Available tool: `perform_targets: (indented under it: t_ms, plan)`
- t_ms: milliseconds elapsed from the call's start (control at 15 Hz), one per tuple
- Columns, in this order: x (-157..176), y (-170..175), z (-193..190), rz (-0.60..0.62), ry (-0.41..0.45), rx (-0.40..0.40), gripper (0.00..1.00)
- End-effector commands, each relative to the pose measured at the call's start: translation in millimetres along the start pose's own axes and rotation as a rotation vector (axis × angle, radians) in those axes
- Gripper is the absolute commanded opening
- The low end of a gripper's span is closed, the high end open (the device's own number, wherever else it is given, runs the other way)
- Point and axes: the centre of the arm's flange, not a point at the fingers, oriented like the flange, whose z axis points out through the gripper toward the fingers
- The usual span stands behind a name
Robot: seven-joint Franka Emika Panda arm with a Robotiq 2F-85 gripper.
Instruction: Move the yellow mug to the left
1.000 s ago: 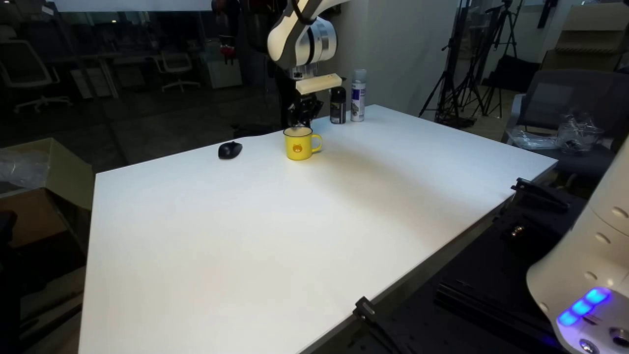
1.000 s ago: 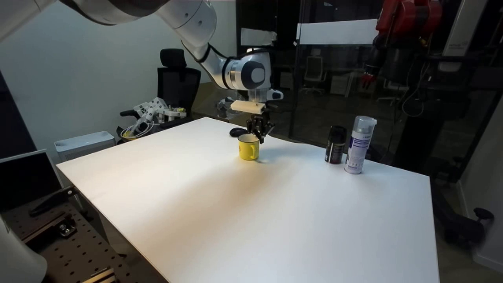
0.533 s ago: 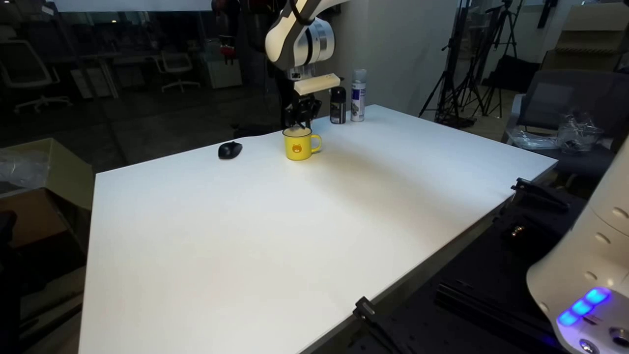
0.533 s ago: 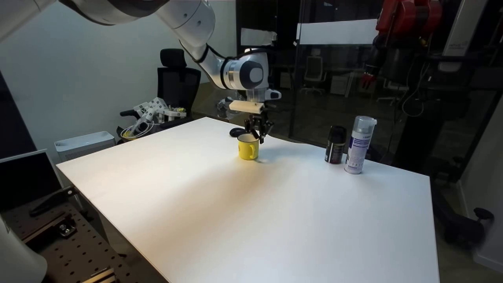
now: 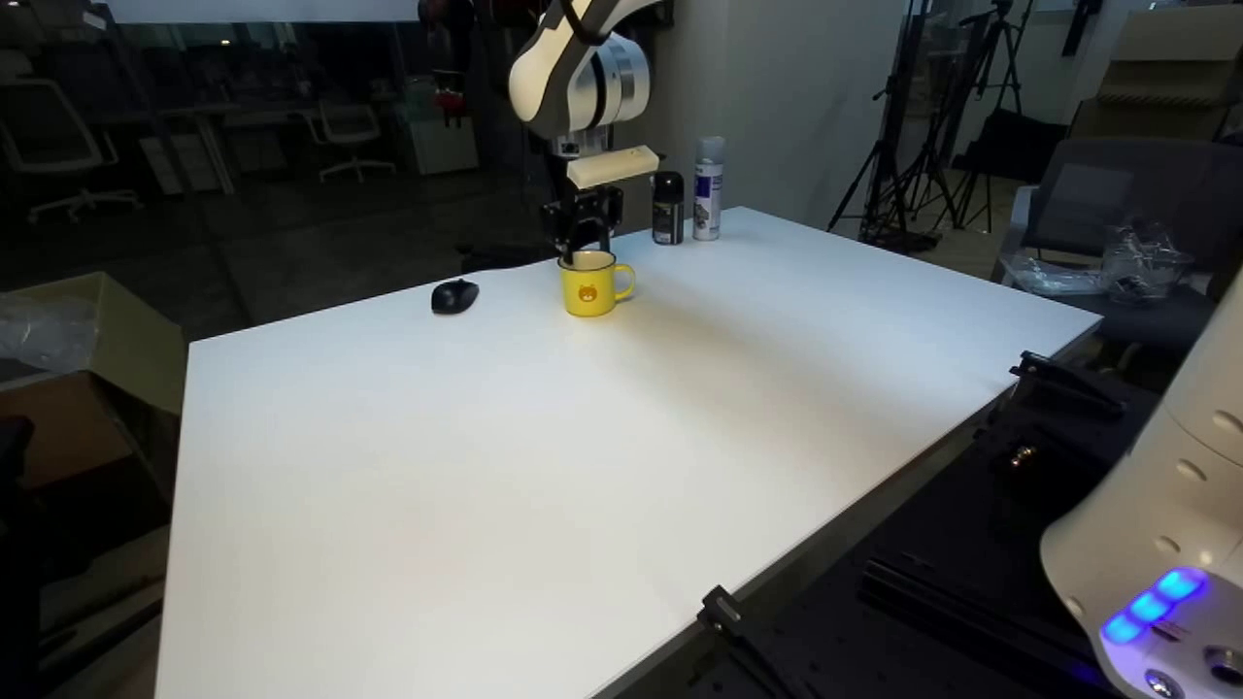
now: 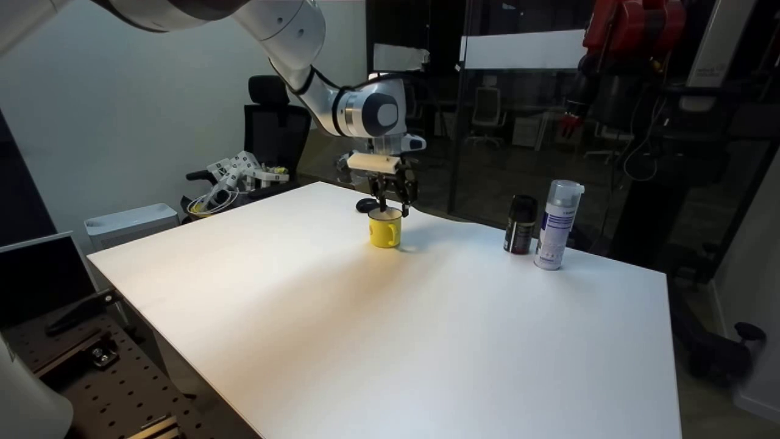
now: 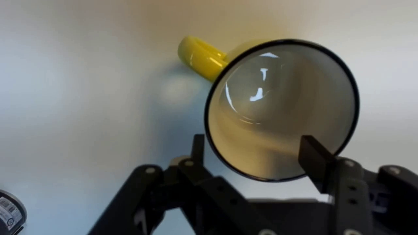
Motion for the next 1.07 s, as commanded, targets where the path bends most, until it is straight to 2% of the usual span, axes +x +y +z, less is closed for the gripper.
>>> perform_targets:
  t_ms: [0,467,800,867,933,1000]
  plan:
    - [-16,-4,-13,-0.026,-0.007,0.013,1.00]
    - [-28,4,-8,-0.051,-0.034,0.032,1.00]
    - [-36,23,-5,-0.017,-0.040,0.040,1.00]
    - [-37,28,-5,-0.012,-0.036,0.039,0.75]
    - [-37,33,-5,-0.006,-0.030,0.036,0.73]
    - [-37,37,-5,0.000,-0.028,0.036,0.67]
